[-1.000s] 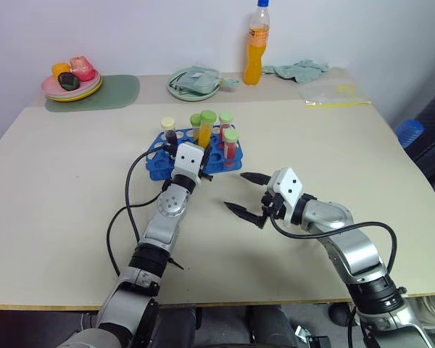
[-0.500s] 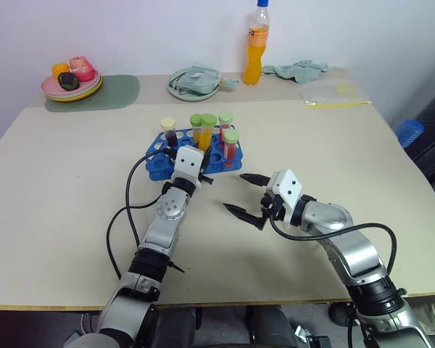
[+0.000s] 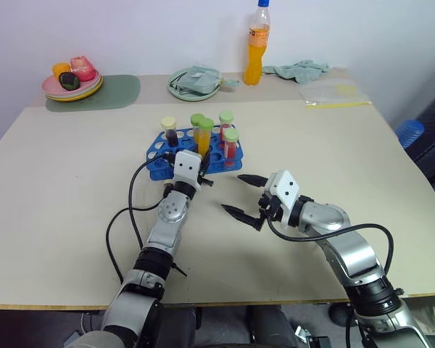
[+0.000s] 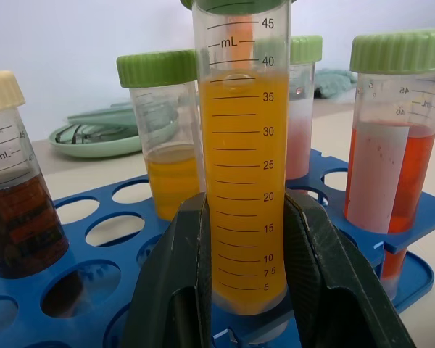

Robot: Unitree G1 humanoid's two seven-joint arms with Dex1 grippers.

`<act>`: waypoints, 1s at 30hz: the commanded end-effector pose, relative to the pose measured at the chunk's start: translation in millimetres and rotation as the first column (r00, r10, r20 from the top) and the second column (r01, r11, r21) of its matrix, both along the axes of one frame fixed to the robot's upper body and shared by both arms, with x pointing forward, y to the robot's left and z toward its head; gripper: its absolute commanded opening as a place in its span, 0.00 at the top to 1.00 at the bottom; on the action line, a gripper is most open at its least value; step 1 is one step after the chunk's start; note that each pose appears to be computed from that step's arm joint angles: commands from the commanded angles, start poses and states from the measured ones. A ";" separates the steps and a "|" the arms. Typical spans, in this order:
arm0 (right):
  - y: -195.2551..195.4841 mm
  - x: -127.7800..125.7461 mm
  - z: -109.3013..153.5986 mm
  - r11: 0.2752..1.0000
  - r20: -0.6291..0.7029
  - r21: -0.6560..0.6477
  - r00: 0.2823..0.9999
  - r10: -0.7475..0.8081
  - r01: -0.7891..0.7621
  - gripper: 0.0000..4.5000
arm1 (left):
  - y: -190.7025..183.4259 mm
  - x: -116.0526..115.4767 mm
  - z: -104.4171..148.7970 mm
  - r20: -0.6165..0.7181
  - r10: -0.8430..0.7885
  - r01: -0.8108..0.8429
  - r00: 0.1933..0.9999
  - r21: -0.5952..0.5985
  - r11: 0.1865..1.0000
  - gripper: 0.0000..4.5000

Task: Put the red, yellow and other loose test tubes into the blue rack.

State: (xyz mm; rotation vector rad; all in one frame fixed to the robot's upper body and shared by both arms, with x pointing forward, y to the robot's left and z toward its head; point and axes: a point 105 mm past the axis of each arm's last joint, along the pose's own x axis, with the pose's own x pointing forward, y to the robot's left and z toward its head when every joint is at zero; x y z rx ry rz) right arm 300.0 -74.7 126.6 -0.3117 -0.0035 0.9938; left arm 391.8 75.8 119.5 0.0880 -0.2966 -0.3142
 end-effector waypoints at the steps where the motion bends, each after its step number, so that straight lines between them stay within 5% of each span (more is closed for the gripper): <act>1: 7.4 -4.2 14.0 0.999 0.049 0.024 0.998 0.027 -0.028 0.00 | 6.8 2.0 1.2 0.006 0.013 -0.013 1.000 -0.026 1.000 0.59; 7: 8.2 -4.3 14.8 0.999 0.051 0.025 0.998 0.030 -0.032 0.00 | 22.1 -3.8 19.9 0.069 0.044 -0.037 0.997 -0.098 0.994 0.01; 16: 3.5 -4.2 15.9 0.999 0.048 0.024 0.999 0.022 -0.023 0.00 | 68.0 -50.9 88.6 0.193 0.056 -0.030 0.980 -0.138 0.990 0.01; 20: 5.3 -3.8 14.6 0.999 0.043 0.020 0.998 0.037 -0.038 0.00 | 90.9 -60.0 112.7 0.144 0.100 -0.082 0.984 -0.126 0.989 0.01; 24: 5.4 -0.3 14.9 0.999 0.044 0.017 0.998 0.045 -0.046 0.00 | 121.8 -58.2 82.9 -0.217 0.234 -0.238 0.948 0.007 0.971 0.01; 30: 11.0 -1.0 13.4 0.996 0.037 0.014 0.996 0.085 -0.085 0.00 | 145.0 -75.0 40.2 -0.640 0.400 -0.288 0.656 0.277 0.917 0.01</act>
